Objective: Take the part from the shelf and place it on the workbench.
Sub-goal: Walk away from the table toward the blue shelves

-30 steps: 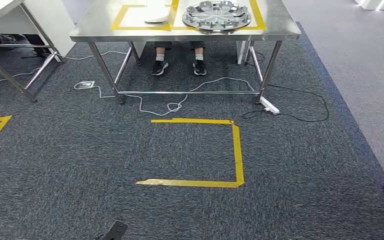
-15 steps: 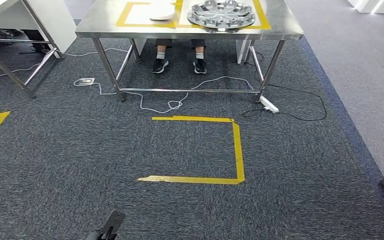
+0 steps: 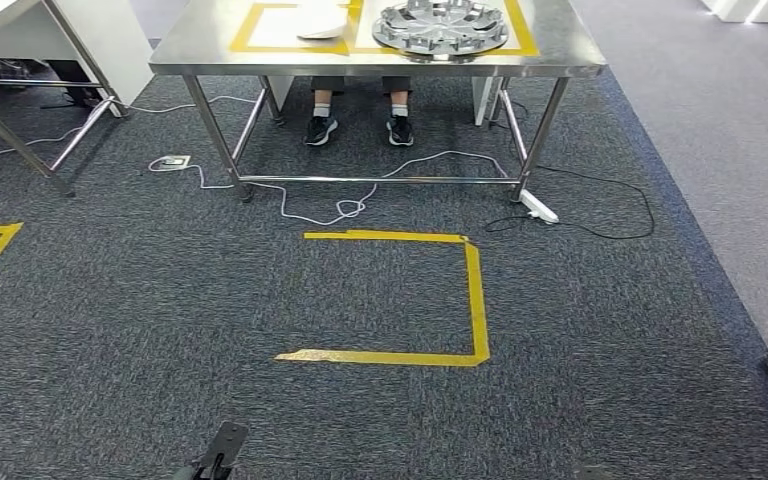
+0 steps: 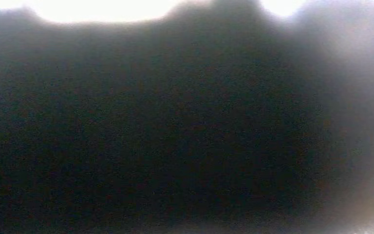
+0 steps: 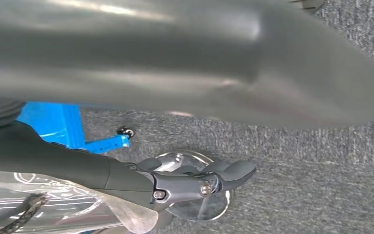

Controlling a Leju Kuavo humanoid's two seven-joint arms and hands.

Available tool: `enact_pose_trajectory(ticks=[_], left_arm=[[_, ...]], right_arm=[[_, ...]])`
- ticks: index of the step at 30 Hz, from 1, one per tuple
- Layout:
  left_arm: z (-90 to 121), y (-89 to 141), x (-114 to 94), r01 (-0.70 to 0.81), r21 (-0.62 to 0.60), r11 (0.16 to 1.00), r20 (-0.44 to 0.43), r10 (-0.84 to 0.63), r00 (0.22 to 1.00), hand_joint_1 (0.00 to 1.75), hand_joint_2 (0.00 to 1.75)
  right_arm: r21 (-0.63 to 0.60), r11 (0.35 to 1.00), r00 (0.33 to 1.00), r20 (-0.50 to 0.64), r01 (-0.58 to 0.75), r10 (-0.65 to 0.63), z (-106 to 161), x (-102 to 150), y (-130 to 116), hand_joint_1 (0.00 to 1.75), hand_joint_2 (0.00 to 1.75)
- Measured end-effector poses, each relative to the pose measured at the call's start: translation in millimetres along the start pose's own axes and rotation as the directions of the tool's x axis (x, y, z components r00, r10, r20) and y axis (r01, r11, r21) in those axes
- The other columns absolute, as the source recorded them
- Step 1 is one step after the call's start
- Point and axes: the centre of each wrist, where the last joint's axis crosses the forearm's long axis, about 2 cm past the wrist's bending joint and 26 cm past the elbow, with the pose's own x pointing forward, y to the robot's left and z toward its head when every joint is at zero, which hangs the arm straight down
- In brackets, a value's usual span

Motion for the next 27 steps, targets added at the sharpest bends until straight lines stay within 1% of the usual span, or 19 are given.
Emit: enact_pose_trajectory(ticks=[1,5,11,15,18,27], left_arm=[[0.0,0.0,-0.1,-0.004,-0.002,1.000,-0.002,0.004,1.000,0.00,1.75],[0.0,0.1,-0.4,-0.014,-0.004,1.000,-0.005,0.014,1.000,0.00,1.75],[-0.1,0.4,-0.8,-0.023,-0.003,1.000,-0.006,0.023,1.000,0.00,1.75],[-0.1,1.0,-0.8,0.001,0.018,1.000,0.008,-0.001,1.000,0.00,0.00],[-0.1,0.7,-0.3,0.008,0.016,1.000,0.018,-0.008,1.000,0.00,0.00],[-0.1,0.3,-0.5,-0.013,-0.003,1.000,0.009,0.013,1.000,0.00,0.00]], right_arm=[[-0.003,1.000,1.000,0.002,0.003,-0.003,-0.3,-0.1,-0.3,0.00,0.00],[-0.006,1.000,1.000,0.000,0.011,-0.011,-0.8,-2.1,-1.0,0.00,1.75],[-0.004,0.999,0.999,-0.007,0.041,-0.041,-1.2,-3.8,-1.7,0.00,1.75],[-0.003,0.998,0.997,-0.014,0.070,-0.070,-1.6,-5.0,-2.4,0.00,0.00],[0.007,0.996,0.996,-0.013,0.091,-0.091,-1.8,-5.5,-2.8,0.00,0.00],[0.024,0.992,0.992,-0.005,0.125,-0.125,-2.3,-6.9,-3.9,0.00,0.00]])
